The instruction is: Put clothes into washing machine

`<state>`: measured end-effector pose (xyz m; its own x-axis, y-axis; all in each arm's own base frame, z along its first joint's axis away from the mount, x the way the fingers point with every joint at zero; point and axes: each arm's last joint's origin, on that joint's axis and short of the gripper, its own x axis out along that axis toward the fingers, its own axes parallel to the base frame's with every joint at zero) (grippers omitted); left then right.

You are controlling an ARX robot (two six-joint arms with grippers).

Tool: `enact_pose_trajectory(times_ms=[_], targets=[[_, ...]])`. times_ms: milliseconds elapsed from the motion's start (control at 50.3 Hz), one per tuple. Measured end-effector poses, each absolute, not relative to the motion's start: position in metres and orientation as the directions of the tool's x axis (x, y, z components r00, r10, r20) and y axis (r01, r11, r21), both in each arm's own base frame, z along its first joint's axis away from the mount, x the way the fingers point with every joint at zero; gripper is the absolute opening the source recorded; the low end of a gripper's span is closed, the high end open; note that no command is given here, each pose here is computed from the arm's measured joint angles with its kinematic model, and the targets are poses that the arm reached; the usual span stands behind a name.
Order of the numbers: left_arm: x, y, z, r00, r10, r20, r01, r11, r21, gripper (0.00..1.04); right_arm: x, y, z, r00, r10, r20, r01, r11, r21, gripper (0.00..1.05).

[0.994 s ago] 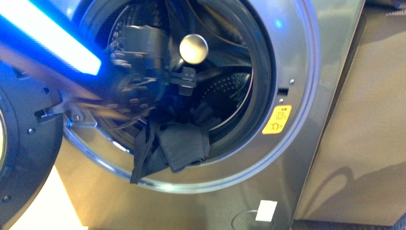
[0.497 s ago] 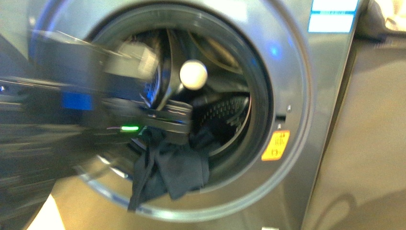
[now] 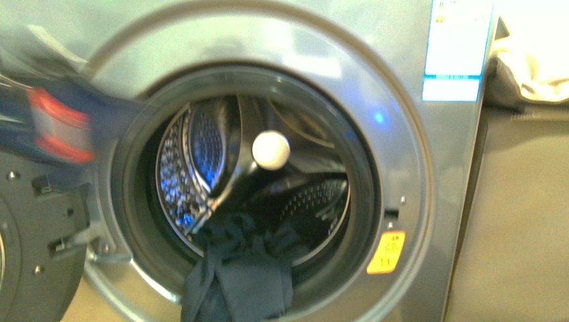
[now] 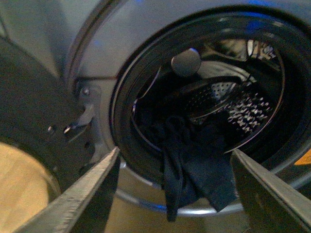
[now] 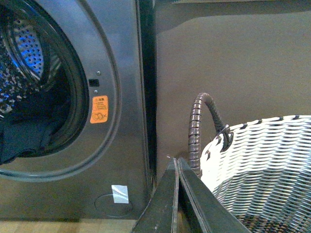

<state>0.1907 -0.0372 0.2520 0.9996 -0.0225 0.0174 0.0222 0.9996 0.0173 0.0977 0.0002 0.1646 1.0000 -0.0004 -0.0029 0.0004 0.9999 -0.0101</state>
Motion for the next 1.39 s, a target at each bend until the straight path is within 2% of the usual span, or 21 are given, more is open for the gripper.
enact_pose_trajectory(times_ms=[40, 139, 219, 298, 715, 974, 1113, 1212, 1391], targets=[[0.187, -0.034, 0.246, 1.0, -0.014, 0.01, 0.014, 1.0, 0.017, 0.63, 0.098, 0.0, 0.165, 1.0, 0.0, -0.003, 0.0, 1.0, -0.01, 0.02], [0.174, -0.024, 0.222, 1.0, -0.003, -0.022, 0.003, 1.0, 0.013, 0.36, 0.098, 0.0, 0.165, 1.0, 0.0, -0.003, 0.0, 1.0, -0.01, 0.02], [0.166, -0.02, 0.215, 1.0, -0.006, -0.013, 0.007, 1.0, 0.007, 0.22, 0.098, 0.0, 0.165, 1.0, 0.0, -0.003, 0.0, 1.0, -0.01, 0.02], [0.158, -0.016, 0.208, 1.0, -0.01, -0.001, 0.01, 1.0, 0.002, 0.03, 0.098, 0.0, 0.165, 1.0, 0.0, -0.003, 0.0, 1.0, -0.01, 0.02], [0.136, 0.0, 0.185, 1.0, 0.001, -0.006, -0.001, 1.0, -0.001, 0.04, 0.098, 0.0, 0.165, 1.0, 0.0, -0.003, 0.0, 1.0, -0.011, 0.03], [0.125, 0.0, 0.178, 1.0, -0.002, -0.003, 0.002, 1.0, -0.001, 0.04, 0.098, 0.0, 0.165, 1.0, 0.0, -0.003, 0.0, 1.0, -0.01, 0.46], [0.12, 0.0, 0.169, 1.0, -0.002, 0.006, 0.002, 1.0, -0.002, 0.04, 0.098, 0.0, 0.165, 1.0, 0.0, -0.003, 0.0, 1.0, -0.01, 0.81], [0.117, 0.0, 0.169, 1.0, -0.002, 0.007, 0.002, 1.0, -0.001, 0.04, 0.098, 0.0, 0.165, 1.0, 0.0, -0.003, 0.0, 1.0, -0.01, 0.98], [0.113, 0.0, 0.169, 1.0, -0.002, 0.01, 0.002, 1.0, -0.001, 0.04, 0.098, 0.0, 0.165, 1.0, 0.0, -0.003, 0.0, 1.0, -0.01, 0.97]])
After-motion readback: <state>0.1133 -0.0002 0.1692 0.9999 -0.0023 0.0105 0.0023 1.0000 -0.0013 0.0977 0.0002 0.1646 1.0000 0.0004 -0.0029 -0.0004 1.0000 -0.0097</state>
